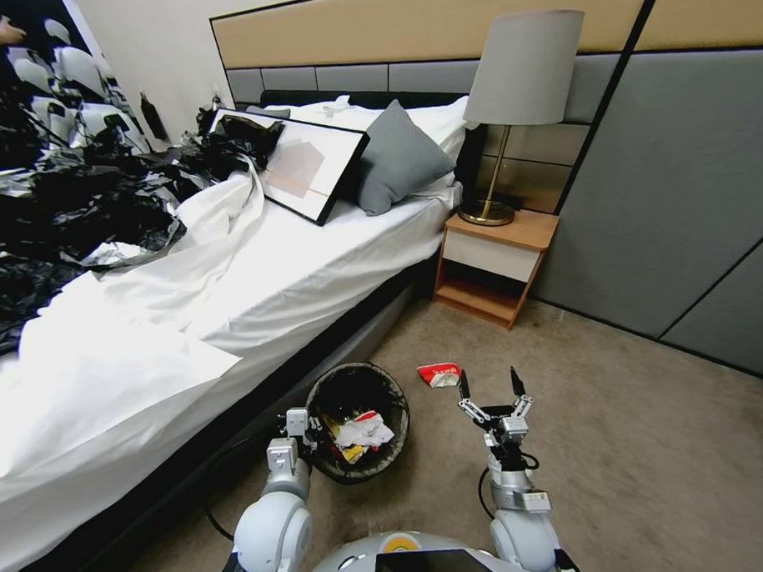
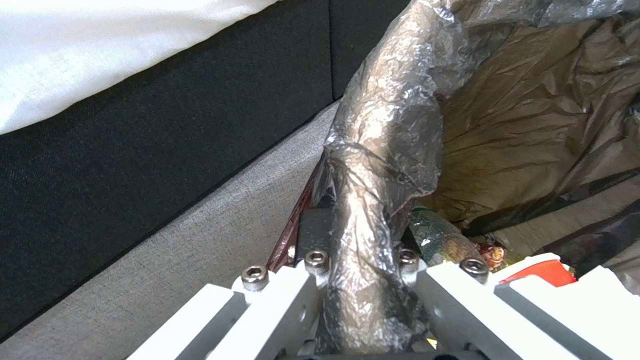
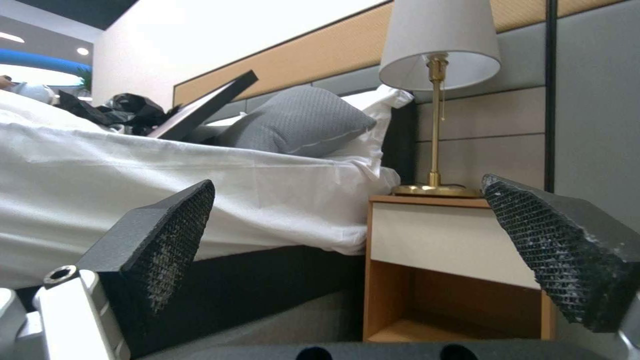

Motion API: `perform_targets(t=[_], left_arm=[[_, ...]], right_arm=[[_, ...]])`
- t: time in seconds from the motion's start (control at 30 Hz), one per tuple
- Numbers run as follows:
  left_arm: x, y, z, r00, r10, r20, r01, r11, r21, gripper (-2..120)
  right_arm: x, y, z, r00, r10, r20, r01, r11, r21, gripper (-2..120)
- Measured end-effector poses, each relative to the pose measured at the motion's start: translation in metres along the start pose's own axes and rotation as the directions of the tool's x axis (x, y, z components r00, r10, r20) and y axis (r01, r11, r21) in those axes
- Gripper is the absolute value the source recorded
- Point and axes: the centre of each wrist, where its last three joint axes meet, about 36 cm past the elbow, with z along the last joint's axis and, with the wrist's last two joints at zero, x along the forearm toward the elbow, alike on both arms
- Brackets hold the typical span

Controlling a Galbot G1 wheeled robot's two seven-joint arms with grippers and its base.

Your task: Pick up the trash bin, then pick up the garbage from the floor and place it into the trash bin.

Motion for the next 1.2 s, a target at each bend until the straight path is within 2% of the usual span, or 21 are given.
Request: perform_targets(t=[0.23, 0.33, 0.53, 0.67, 0.9, 0.97, 1.2], left_arm=[[0.0, -0.001, 0.0, 1.0, 0.001, -0.001, -0.001, 1.0, -0.002, 0], [0.004, -0.004, 0.001, 1.0, 0.011, -0.001, -0.011, 1.0, -0.01, 0], [0.006, -0.006, 0.001, 1.0, 0.014, 0.002, -0.014, 1.0, -0.016, 0], [0.007, -0.006, 0.001, 1.0, 0.015, 0.003, -0.015, 1.0, -0.018, 0], [0.008, -0.006, 0.0, 1.0, 0.016, 0.006, -0.016, 1.0, -0.023, 0], [0.008, -0.006, 0.0, 1.0, 0.016, 0.006, -0.016, 1.0, -0.023, 0], [0.01, -0.007, 0.001, 1.0, 0.012, 0.003, -0.012, 1.0, -0.025, 0]], right_arm=[[-0.004, -0.001, 0.002, 1.0, -0.007, 0.012, 0.007, 1.0, 0.005, 100], [-0.022, -0.013, 0.006, 0.999, -0.03, 0.04, 0.028, 0.998, 0.056, 100], [-0.046, -0.027, 0.01, 0.998, -0.057, 0.027, 0.054, 0.995, 0.088, 100], [-0.062, -0.032, 0.011, 0.998, -0.066, -0.011, 0.067, 0.994, 0.087, 100], [-0.087, -0.034, 0.017, 0.986, -0.073, -0.147, 0.083, 0.995, 0.06, 100], [-0.088, -0.034, 0.017, 0.985, -0.074, -0.154, 0.084, 0.995, 0.06, 100], [-0.129, -0.027, 0.042, 0.95, -0.084, -0.301, 0.095, 0.995, 0.02, 100]])
